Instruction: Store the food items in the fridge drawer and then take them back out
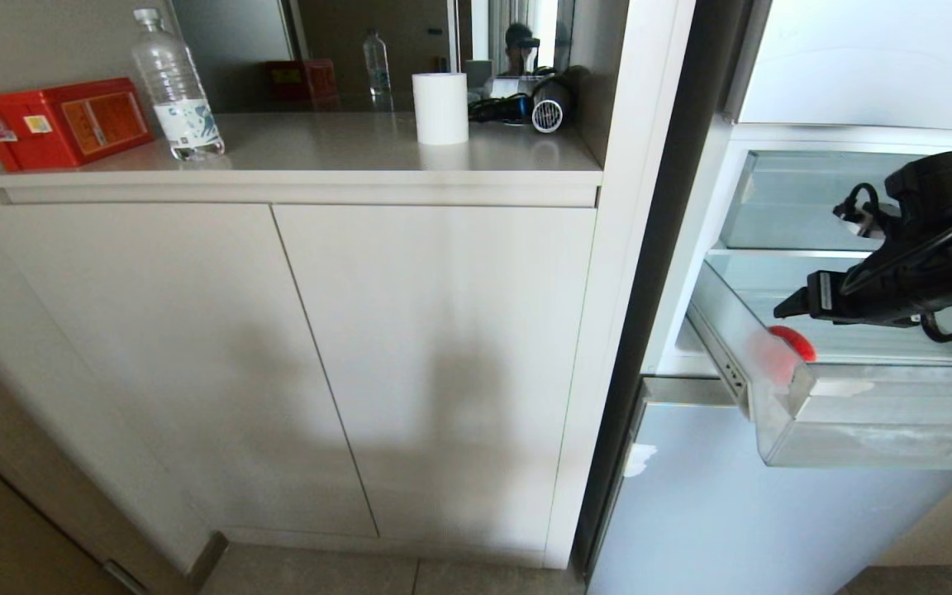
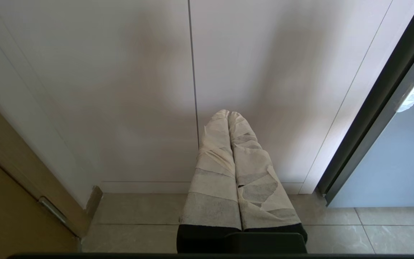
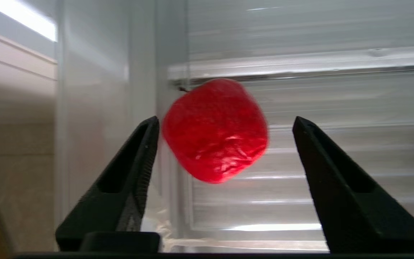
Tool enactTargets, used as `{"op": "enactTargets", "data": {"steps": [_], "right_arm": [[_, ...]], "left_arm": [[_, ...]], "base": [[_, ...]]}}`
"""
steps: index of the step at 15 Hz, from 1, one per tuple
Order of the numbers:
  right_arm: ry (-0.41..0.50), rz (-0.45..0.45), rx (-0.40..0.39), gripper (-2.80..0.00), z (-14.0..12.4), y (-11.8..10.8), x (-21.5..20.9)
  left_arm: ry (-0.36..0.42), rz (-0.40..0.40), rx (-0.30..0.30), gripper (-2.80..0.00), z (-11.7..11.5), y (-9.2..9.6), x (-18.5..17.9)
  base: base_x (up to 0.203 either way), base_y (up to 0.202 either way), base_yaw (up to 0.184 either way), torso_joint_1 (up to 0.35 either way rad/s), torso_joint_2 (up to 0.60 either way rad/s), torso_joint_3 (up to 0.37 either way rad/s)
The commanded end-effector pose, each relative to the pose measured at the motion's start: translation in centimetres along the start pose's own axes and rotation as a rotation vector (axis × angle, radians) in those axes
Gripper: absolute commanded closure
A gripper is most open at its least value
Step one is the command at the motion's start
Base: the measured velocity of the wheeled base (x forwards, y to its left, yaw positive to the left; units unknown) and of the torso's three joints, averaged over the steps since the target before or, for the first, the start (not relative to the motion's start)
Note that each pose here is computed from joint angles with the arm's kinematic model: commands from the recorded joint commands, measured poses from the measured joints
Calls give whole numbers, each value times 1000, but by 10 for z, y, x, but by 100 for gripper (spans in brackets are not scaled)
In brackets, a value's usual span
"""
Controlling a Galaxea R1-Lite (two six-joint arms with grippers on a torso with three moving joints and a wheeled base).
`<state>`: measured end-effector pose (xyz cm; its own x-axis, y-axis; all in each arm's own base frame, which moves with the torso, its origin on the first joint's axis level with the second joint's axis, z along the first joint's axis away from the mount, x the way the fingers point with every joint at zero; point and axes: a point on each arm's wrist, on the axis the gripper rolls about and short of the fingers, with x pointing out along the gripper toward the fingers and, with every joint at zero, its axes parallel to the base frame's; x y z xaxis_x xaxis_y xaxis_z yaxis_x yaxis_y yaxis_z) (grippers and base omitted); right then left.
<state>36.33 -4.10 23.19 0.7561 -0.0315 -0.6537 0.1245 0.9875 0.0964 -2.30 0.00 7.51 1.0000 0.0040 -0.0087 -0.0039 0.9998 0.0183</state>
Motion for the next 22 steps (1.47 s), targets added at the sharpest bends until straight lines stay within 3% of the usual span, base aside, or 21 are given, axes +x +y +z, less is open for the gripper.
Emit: {"op": "enactTargets", "data": {"steps": [1,10,22], "right_arm": [[17,8,13,-280,4,-4,8],[117,30,22,-280,-9,-7,27],[172,25,20,-280,-18,-8,42]], "left_arm": [[0,1,0,0,0,0,0],[0,1,0,0,0,0,0],[0,1,0,0,0,0,0]], "base": [[0,0,0,0,0,0],[0,0,0,0,0,0],[0,0,0,0,0,0]]}}
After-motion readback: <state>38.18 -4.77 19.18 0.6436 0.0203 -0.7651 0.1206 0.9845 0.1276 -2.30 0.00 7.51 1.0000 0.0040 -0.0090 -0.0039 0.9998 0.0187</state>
